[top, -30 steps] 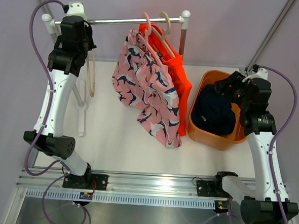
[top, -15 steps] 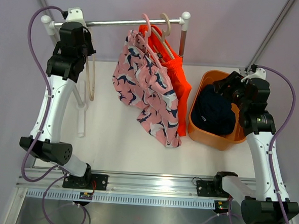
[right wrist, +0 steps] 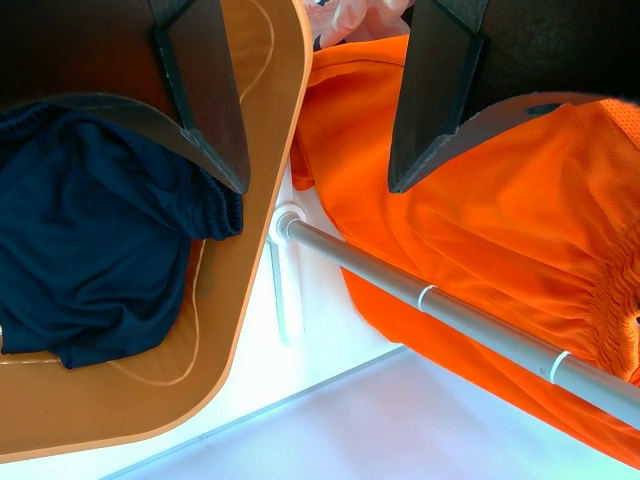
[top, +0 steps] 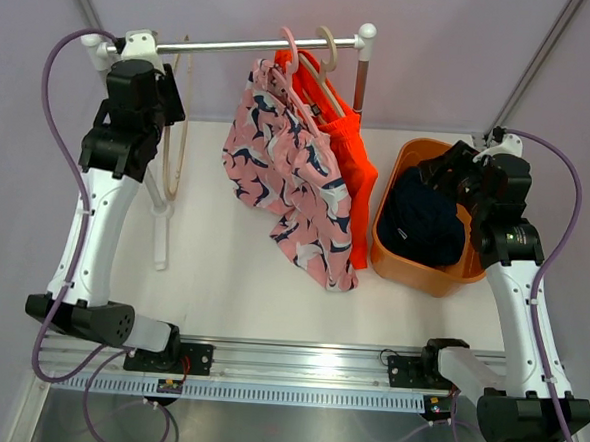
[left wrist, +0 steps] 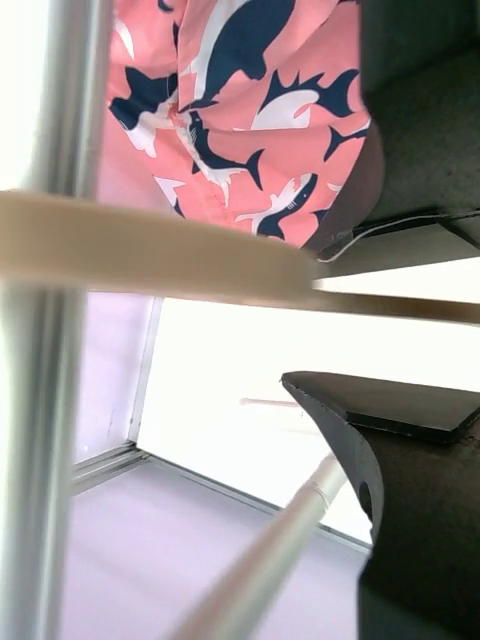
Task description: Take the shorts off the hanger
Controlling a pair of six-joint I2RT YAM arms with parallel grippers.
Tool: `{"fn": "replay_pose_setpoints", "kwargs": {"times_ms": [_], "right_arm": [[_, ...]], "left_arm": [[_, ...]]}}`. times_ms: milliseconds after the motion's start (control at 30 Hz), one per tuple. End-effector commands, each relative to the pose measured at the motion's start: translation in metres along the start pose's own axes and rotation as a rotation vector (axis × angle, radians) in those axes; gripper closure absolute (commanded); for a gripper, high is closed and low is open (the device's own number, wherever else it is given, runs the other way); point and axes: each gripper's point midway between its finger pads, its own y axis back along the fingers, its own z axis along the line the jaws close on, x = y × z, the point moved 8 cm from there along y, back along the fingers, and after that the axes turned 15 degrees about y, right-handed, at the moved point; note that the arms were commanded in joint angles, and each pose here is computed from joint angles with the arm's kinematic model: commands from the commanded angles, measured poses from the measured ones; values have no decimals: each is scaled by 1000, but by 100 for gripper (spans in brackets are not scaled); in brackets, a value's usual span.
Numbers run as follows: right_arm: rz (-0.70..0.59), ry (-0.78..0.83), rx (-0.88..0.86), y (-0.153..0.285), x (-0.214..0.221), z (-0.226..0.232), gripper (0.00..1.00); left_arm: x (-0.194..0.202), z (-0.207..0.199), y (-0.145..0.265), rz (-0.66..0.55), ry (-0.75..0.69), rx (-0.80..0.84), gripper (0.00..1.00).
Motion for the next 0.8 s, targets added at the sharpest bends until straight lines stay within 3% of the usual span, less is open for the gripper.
{"fn": "replay_pose_setpoints", "kwargs": {"times_ms": [0, 200, 467, 633, 767], "right_arm": [[-38, 25, -52, 11, -12, 11, 35], [-3, 60, -63, 9, -12, 19, 34], [-12, 81, -64, 15, -15, 28, 35], [-20, 86, -65, 19, -19, 31, 35], [-17, 88, -71, 20, -20, 34, 35]], "left_arm": [[-31, 4, 36, -145, 39, 44, 55], [-45, 8, 68, -237, 69, 94, 51], [-72, -10, 125, -310, 101, 326, 50], [-68, -44, 142, -270, 80, 471, 47], [-47, -82, 131, -186, 47, 536, 44]]}}
